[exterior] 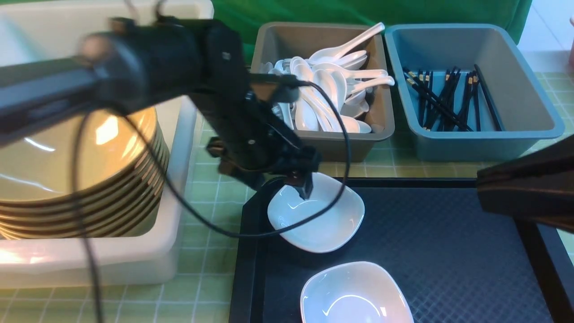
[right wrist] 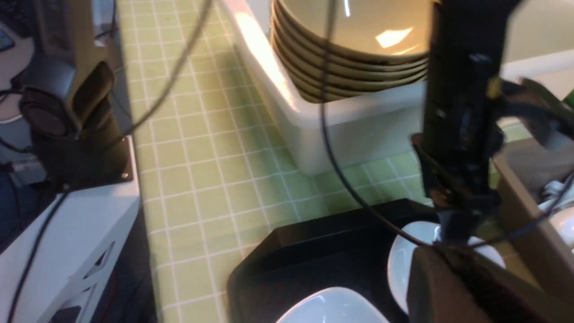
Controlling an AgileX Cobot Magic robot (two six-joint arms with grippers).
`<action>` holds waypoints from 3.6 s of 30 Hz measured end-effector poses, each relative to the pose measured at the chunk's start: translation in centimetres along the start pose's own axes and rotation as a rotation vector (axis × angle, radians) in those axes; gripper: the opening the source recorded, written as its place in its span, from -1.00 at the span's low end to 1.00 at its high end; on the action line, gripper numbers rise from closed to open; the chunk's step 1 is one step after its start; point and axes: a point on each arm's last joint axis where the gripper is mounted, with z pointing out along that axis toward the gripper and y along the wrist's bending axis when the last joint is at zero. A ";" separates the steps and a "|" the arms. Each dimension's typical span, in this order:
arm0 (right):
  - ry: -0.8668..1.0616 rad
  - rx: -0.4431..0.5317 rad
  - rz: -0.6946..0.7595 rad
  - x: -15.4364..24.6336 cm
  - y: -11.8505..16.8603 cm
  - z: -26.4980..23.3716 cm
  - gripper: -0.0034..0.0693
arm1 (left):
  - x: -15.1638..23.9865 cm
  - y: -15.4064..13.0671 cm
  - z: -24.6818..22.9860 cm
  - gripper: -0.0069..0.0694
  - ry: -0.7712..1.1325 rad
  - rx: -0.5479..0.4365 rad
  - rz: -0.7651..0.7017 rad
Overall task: On green table put chopsticks spoon bowls plates into blue grey white boxes.
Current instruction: 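Grasp the small white bowl on the black tray by its rim with the left gripper, then place the white bowl into the white bin with the other dishes with the left gripper, then grasp the small white bowl on the black tray by its rim with the left gripper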
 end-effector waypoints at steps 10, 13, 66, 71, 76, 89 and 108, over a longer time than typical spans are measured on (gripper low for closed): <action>0.016 -0.025 0.000 0.1 0.2 0.0 -0.76 | -1.7 0.6 4.7 0.54 0.055 0.012 0.079; 0.017 -0.026 0.000 0.2 0.2 0.0 -0.75 | -1.6 0.8 5.6 0.41 0.078 0.017 0.076; -0.145 -0.054 -0.028 -1.4 0.0 0.8 -0.64 | 24.6 26.4 -25.6 -0.78 -0.708 -0.407 -1.245; -0.146 -0.051 -0.028 -1.4 0.0 0.8 -0.63 | 23.7 28.7 -19.0 -0.78 -0.539 -0.344 -1.271; -0.146 -0.051 -0.023 -1.4 0.0 0.8 -0.63 | 23.6 29.2 -18.5 -0.78 -0.522 -0.389 -1.278; -0.141 -0.060 -0.024 -1.4 0.1 0.8 -0.60 | 23.4 27.5 -18.5 0.08 -0.353 -0.546 -1.276; -0.118 -0.106 -0.006 -1.2 0.5 0.8 -0.55 | 15.5 5.1 -23.7 0.88 -0.544 -0.268 -0.277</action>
